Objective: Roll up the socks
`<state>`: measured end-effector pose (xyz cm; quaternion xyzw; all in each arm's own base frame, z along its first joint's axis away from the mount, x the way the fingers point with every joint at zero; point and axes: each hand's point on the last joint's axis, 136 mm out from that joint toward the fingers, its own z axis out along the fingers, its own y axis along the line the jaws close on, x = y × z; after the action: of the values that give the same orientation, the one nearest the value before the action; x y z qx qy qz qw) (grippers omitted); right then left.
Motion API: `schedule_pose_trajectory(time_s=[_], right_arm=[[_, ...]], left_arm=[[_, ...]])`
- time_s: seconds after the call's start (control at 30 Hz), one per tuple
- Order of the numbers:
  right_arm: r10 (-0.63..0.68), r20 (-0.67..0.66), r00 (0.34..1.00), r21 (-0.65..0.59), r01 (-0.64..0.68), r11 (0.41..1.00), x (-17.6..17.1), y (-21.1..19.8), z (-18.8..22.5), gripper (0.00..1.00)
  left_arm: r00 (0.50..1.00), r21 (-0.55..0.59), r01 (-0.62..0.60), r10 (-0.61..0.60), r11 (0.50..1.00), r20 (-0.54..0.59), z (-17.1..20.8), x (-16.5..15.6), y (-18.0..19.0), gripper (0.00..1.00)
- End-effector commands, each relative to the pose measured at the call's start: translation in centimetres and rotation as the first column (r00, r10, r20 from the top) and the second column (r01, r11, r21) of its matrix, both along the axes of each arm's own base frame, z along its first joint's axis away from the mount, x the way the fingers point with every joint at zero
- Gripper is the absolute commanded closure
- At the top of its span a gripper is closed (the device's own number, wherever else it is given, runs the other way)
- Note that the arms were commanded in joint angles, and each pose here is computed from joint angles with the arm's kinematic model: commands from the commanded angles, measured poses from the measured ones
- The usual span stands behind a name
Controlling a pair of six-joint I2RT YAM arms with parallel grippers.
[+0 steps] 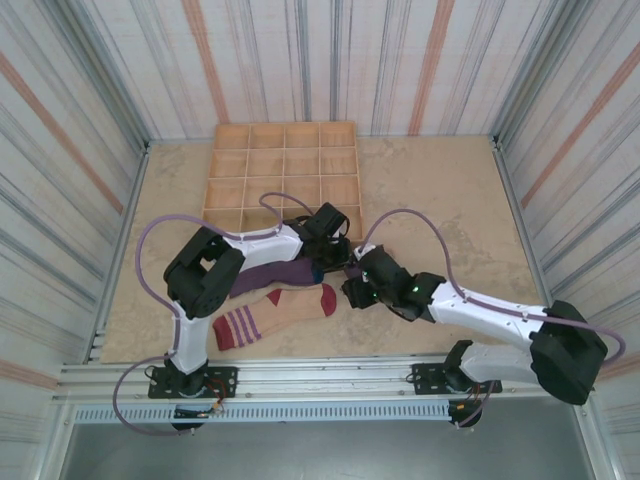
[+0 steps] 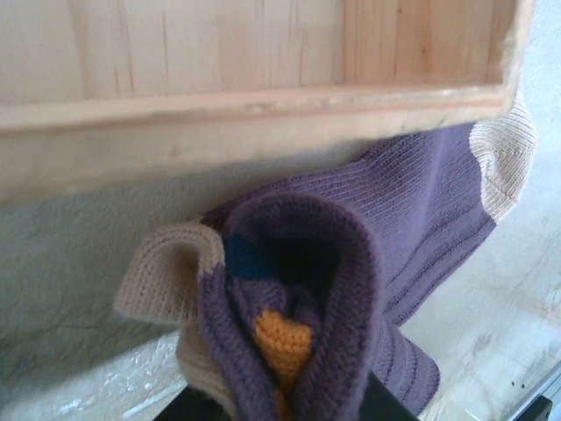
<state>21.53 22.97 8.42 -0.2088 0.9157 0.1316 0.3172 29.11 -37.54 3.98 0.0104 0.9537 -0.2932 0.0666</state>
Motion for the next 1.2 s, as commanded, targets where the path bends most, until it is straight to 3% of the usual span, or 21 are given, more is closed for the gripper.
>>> schedule_pose_trajectory(time_s=[0.0,0.27,0.47,0.77,0.87,0.97,1.17], right_arm=[[0.008,0.193,0.981,-0.212,0.034,0.977,2.2,-1.0,0.3,0.28],[0.041,0.281,0.959,-0.336,0.058,0.940,3.7,0.3,-1.7,0.33],[0.008,0.228,0.974,-0.368,0.078,0.926,4.0,0.0,-4.3,0.53],[-0.054,0.092,0.994,-0.296,0.079,0.952,2.4,-0.9,-7.0,0.78],[-0.063,0.059,0.996,-0.265,0.077,0.961,2.2,-1.0,-7.4,0.88],[-0.087,0.043,0.995,-0.218,0.094,0.971,2.2,-1.4,-7.2,0.91],[-0.095,-0.091,0.991,0.027,0.097,0.995,2.1,-1.6,-6.8,0.97]], left_arm=[[0.998,0.041,0.016,-0.014,0.999,-0.057,-0.2,-2.1,1.2,0.86],[0.997,0.038,0.031,-0.029,0.999,-0.070,0.0,-2.5,1.3,0.84],[0.997,0.030,0.031,-0.029,0.999,-0.074,0.0,-2.5,1.5,0.82],[0.998,-0.010,0.019,-0.019,1.000,-0.061,0.8,-1.9,2.1,0.69],[0.998,-0.019,0.020,-0.021,1.000,-0.063,1.0,-1.9,2.2,0.60],[0.999,-0.029,0.013,-0.014,0.999,-0.050,1.5,-1.5,2.5,0.46],[0.999,-0.061,-0.008,0.006,0.998,-0.040,2.7,-1.0,2.9,0.34]])
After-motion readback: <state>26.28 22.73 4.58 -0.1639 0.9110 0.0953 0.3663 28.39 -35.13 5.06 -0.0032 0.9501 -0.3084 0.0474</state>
